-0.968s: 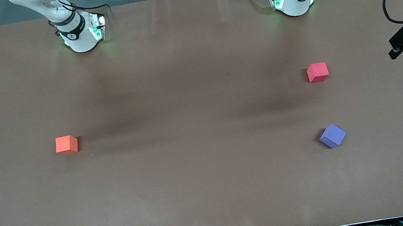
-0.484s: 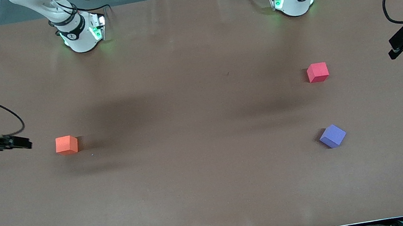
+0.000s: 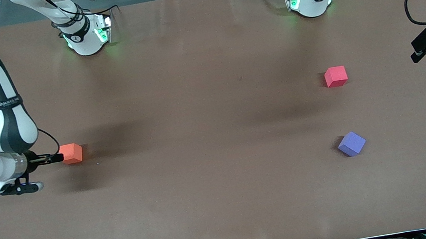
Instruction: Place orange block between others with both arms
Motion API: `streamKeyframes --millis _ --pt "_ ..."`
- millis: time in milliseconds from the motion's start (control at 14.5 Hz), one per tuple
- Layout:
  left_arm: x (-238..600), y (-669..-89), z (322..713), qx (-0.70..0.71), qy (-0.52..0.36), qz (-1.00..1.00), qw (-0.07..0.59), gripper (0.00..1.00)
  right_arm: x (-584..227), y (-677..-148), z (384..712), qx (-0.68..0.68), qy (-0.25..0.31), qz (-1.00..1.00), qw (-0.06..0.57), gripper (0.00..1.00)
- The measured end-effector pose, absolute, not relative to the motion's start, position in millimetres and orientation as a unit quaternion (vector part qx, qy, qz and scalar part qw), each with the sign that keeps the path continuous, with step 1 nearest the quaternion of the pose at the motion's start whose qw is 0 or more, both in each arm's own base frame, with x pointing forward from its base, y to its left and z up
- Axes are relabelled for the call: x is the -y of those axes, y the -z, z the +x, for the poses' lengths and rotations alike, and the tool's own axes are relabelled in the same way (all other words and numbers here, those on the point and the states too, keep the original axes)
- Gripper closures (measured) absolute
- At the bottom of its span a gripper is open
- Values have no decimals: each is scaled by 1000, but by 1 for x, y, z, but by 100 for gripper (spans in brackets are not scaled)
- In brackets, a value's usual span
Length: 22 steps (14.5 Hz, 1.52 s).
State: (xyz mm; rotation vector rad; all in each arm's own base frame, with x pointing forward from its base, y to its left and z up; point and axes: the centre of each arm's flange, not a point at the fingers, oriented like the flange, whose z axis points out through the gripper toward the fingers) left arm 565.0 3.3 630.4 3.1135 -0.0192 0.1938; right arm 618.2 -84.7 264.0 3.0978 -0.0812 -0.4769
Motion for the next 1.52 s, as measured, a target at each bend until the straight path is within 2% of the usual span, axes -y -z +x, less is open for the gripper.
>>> streamKeyframes --millis 277,553,1245,1314,1383,1521 --pt "-3 -630 565 6 -62 998 11 0 83 -244 615 19 165 986 1 0" --pt "-3 -630 565 6 -62 998 11 0 75 -211 598 4 163 987 -1 0" --pt "-3 -630 565 6 -62 998 11 0 73 -188 584 -13 147 989 -1 0" --pt "-3 -630 565 6 -62 998 11 0 73 -187 583 -14 147 989 -1 7" --pt "-3 -630 565 6 -62 998 11 0 73 -187 583 -14 147 989 -1 7" --pt "-3 -630 565 6 -62 998 11 0 73 -188 585 -14 144 989 -1 24"
